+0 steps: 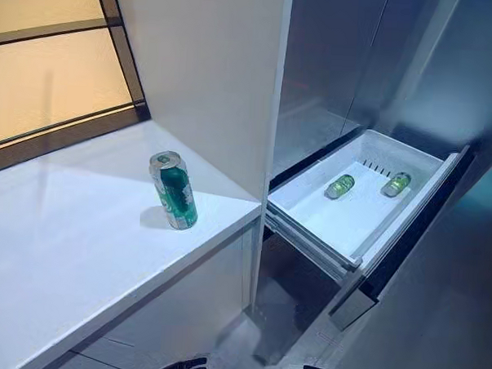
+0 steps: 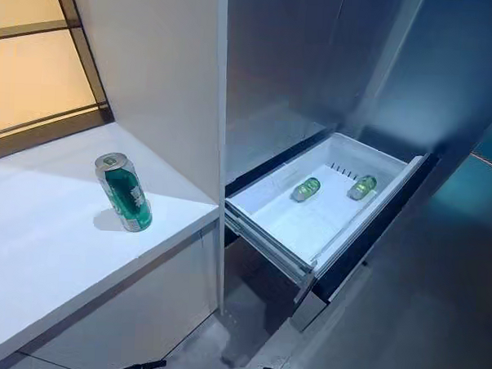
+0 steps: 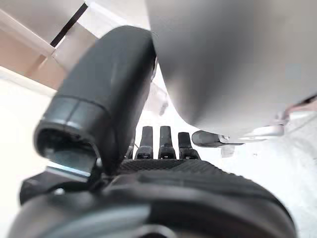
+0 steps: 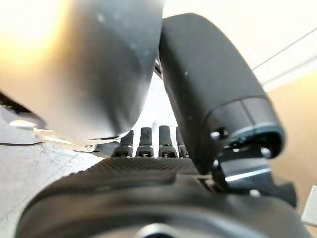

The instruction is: Put drinks into fridge and close the fridge

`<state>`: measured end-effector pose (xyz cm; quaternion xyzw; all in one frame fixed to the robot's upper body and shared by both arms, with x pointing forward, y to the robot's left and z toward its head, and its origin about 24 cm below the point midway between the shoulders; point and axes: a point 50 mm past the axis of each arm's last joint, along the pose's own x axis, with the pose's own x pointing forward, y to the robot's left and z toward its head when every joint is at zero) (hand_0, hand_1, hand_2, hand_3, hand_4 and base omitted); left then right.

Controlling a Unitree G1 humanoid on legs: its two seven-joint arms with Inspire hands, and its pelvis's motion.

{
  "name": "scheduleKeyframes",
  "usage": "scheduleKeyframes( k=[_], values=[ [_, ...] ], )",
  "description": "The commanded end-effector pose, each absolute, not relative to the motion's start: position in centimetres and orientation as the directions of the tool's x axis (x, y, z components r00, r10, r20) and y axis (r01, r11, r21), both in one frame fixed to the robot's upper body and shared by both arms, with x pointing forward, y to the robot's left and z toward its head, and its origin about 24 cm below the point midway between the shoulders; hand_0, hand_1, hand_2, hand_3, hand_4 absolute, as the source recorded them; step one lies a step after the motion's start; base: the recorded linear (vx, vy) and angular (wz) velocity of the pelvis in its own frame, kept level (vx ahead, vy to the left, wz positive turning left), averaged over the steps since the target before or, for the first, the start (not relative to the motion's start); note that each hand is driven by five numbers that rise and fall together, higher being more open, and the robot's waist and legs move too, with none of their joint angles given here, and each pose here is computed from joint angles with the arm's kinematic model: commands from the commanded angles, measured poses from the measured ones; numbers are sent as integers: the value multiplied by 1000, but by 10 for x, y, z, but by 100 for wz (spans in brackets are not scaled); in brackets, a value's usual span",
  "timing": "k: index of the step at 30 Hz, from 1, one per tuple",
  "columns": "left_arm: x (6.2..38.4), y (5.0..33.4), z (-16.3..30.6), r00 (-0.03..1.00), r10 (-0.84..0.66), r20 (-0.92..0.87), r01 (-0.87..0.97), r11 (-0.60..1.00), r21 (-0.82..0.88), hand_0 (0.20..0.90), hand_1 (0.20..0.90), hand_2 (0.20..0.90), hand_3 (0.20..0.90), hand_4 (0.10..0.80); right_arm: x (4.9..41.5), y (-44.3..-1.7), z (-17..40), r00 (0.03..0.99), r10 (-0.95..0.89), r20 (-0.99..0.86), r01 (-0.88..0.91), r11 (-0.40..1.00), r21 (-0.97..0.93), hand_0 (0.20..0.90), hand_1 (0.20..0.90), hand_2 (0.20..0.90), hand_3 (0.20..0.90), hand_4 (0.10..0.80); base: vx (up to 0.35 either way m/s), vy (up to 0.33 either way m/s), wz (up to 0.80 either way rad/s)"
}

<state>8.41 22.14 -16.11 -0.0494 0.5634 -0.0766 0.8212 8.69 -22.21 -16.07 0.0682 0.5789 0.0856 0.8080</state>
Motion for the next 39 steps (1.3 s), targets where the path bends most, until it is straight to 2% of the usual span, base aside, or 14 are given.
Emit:
scheduleKeyframes(
  k=[1,6,9,15,19,23,26,27,29,32,33,38,39],
  values=[
    [96,213,-160,393,-192,-899,74,981,-177,900,900,900,900,800,90,-227,-160,315,189,-930,-63,982,179,900,900,900,900,800,0,0,0],
    [98,214,-160,402,-194,-895,88,981,-173,900,900,900,900,800,90,-228,-160,310,193,-931,-73,981,179,900,900,900,900,800,0,0,0],
    [108,211,-156,445,-235,-864,181,969,-170,900,900,900,900,800,92,-228,-159,306,195,-932,-87,980,176,900,900,900,900,800,0,0,0],
    [148,194,-134,580,-411,-703,430,888,-163,900,900,900,900,800,100,-233,-156,304,196,-932,-133,978,162,900,900,900,900,800,0,0,0],
    [178,182,-112,621,-529,-578,559,816,-146,900,900,900,900,800,108,-238,-152,311,195,-930,-154,976,153,900,900,900,900,800,-24,18,-5],
    [223,167,-66,663,-659,-354,649,742,-165,900,900,900,900,800,115,-244,-149,323,189,-927,-161,977,143,900,900,900,900,800,-31,18,-2],
    [235,166,-47,674,-693,-255,663,720,-205,900,900,900,900,800,115,-243,-148,325,190,-927,-160,977,144,900,900,900,900,800,-23,5,-3],
    [253,163,-12,667,-741,-77,704,661,-259,900,900,900,900,800,114,-244,-149,329,188,-926,-150,978,145,900,900,900,900,800,-35,-5,-1],
    [264,158,26,632,-768,103,760,588,-276,900,900,900,900,800,112,-243,-150,332,186,-925,-141,979,146,900,900,900,900,800,-40,-8,1],
    [269,160,79,602,-736,310,798,568,-201,900,900,900,900,800,105,-242,-152,332,181,-926,-133,981,144,900,900,900,900,800,-11,-4,1],
    [269,160,81,603,-732,316,797,572,-196,900,900,900,900,800,105,-241,-152,332,181,-926,-133,981,144,900,900,900,900,800,0,0,0],
    [272,168,157,570,-595,567,748,661,-58,900,900,900,900,800,88,-232,-159,303,189,-934,-154,977,148,900,900,900,900,800,-8,-10,2],
    [272,168,157,570,-595,567,747,662,-58,900,900,900,900,800,88,-232,-159,303,189,-934,-154,977,148,900,900,900,900,800,0,0,0]
  ],
)
